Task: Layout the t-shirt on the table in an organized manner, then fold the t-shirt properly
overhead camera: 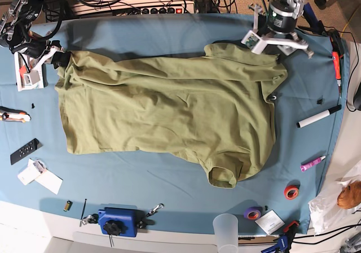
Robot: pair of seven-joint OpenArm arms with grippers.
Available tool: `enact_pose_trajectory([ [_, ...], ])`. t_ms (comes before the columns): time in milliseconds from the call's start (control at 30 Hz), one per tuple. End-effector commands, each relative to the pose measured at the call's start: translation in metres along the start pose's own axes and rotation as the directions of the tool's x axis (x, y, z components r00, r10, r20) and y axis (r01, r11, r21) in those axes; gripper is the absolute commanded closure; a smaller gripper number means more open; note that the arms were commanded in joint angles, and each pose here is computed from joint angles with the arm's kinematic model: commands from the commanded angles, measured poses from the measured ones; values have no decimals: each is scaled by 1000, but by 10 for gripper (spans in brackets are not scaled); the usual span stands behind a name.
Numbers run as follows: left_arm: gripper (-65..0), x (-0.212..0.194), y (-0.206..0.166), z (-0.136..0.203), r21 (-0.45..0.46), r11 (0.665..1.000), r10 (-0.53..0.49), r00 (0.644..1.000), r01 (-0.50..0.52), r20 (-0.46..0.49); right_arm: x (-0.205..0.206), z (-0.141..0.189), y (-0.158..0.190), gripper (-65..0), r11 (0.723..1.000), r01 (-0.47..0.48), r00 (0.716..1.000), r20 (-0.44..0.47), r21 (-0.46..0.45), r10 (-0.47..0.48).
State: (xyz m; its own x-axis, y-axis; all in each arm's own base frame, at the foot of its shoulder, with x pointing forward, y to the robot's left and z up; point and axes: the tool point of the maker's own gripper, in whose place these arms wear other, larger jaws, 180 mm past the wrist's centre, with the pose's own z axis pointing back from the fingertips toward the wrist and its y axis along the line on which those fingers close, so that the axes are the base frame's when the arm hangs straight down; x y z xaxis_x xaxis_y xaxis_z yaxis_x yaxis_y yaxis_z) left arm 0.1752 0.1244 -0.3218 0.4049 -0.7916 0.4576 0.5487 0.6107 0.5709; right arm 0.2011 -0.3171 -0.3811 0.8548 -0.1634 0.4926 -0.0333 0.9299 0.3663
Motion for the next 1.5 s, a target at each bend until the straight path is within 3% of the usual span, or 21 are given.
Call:
enact_pose_trajectory([
  [0,-269,6,-1,-2,-23,1000,-15,999,15,29,14,8,-3,0,1000,-24,999,33,-13,24],
  [67,-269,1,-19,-11,-123,991,-42,999,44,18,13,8,-3,0,1000,-24,999,32,-13,24],
  [133,-269,-11,-26,-19,-148,987,-59,998,56,-17,13,8,-3,0,1000,-24,999,32,-14,25],
  [300,-269,-20,-6,-26,-21,999,-26,998,24,-57,14,8,-3,0,1000,-24,999,33,-13,24],
  [500,-240,-9,5,-31,3,1000,-14,1000,14,-25,19,8,-2,0,1000,-28,999,45,-11,29],
  [833,-240,-16,7,-32,0,1000,-16,997,16,-70,20,8,-3,0,999,-30,999,45,-13,30],
  [1033,-240,-4,7,-32,0,1000,-17,1000,17,-7,20,8,-3,0,999,-30,999,45,-13,30],
  [1233,-234,8,0,-34,-57,998,-24,999,26,46,20,8,-3,0,999,-29,999,46,-13,30],
  [1300,-159,14,-3,-35,-81,996,-16,997,22,70,20,8,-3,0,999,-29,999,46,-13,30],
  [1367,-31,17,-5,-35,-105,994,-2,997,10,82,20,8,-3,0,999,-30,998,46,-13,30],
  [1400,0,17,-5,-36,-110,994,5,997,4,79,20,8,-3,0,999,-30,999,45,-13,30],
  [1467,0,11,-5,-36,-106,994,17,999,-13,42,20,8,-3,0,999,-30,998,46,-13,30],
])
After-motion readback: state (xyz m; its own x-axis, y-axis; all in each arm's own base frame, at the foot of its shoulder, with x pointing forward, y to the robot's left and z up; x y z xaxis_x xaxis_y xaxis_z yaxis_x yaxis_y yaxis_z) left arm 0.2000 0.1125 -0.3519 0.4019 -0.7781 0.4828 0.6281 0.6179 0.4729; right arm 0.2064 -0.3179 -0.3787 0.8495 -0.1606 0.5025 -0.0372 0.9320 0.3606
